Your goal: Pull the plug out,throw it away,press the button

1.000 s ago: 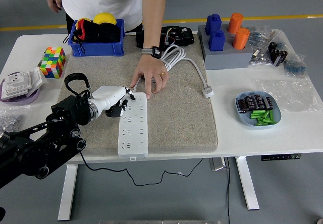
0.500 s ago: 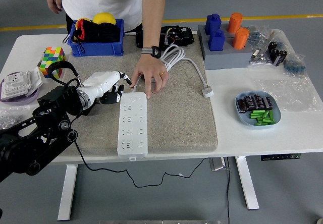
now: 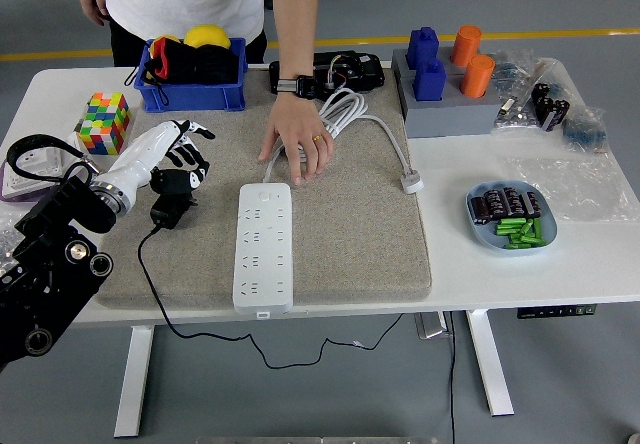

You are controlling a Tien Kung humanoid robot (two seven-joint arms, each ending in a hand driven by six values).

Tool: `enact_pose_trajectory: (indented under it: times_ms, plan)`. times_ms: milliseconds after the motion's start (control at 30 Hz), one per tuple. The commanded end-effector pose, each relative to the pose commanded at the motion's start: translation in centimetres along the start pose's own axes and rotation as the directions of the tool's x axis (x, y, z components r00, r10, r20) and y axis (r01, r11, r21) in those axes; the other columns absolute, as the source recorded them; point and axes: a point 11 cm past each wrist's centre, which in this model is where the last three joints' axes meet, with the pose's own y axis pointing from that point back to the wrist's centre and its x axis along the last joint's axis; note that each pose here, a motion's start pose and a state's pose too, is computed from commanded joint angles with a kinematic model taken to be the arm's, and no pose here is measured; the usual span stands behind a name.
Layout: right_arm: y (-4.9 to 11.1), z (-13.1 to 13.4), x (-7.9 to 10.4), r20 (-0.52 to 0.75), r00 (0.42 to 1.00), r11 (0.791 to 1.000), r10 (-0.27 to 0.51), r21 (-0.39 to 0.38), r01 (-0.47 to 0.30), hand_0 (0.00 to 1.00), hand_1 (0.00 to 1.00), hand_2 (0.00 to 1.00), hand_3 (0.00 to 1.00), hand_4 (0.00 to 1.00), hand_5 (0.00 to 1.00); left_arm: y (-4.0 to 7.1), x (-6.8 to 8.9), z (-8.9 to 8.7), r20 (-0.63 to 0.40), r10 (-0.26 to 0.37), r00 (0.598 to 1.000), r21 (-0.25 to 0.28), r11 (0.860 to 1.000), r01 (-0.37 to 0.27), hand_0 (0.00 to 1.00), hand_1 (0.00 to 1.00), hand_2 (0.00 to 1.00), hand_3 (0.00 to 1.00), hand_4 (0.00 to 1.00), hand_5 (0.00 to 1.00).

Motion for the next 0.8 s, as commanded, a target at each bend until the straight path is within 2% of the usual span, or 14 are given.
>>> enact_pose_trajectory:
  times_ms: [100, 133, 300, 333, 500, 800]
  plan:
    - [0.0, 0.0, 0.0, -0.001, 1.000, 1.000, 0.000, 0.000, 0.000, 0.729, 0.679, 0.662, 0.634, 0.743, 0.599, 0.5, 0.3, -1.2, -0.023, 0.018, 1.000, 0.031, 0.999, -0.017, 0.795, 0.783, 0.749, 0.816, 0.733, 0.144]
    - [0.0, -0.1, -0.1, -0.001, 1.000, 1.000, -0.002, 0.002, 0.002, 0.729, 0.680, 0.662, 0.634, 0.743, 0.601, 0.8, 0.4, -1.8, -0.036, 0.026, 0.999, 0.046, 0.999, -0.025, 0.854, 0.857, 0.811, 0.833, 0.832, 0.356]
    - [0.0, -0.4, 0.0, -0.004, 1.000, 1.000, 0.000, 0.008, 0.000, 0.729, 0.680, 0.662, 0.634, 0.743, 0.601, 1.9, 1.6, -3.7, -0.062, 0.076, 0.995, 0.082, 0.994, -0.071, 0.854, 0.857, 0.811, 0.833, 0.832, 0.356]
    - [0.0, -0.5, 0.0, -0.005, 1.000, 1.000, 0.000, 0.008, 0.000, 0.729, 0.679, 0.662, 0.634, 0.743, 0.600, 2.1, 2.0, -4.0, -0.066, 0.093, 0.993, 0.087, 0.992, -0.087, 0.879, 0.890, 0.853, 0.846, 0.859, 0.455]
    - [0.0, -0.4, 0.0, -0.007, 1.000, 1.000, 0.001, 0.006, -0.001, 0.729, 0.679, 0.662, 0.634, 0.743, 0.600, 2.9, 3.8, -5.1, -0.079, 0.149, 0.986, 0.108, 0.984, -0.141, 0.879, 0.890, 0.853, 0.846, 0.859, 0.455]
    - [0.0, -0.5, 0.0, -0.010, 1.000, 1.000, 0.001, 0.007, -0.001, 0.729, 0.679, 0.662, 0.634, 0.744, 0.602, 3.8, 5.0, -6.9, -0.095, 0.197, 0.976, 0.161, 0.970, -0.180, 0.871, 0.856, 0.809, 0.839, 0.857, 0.420]
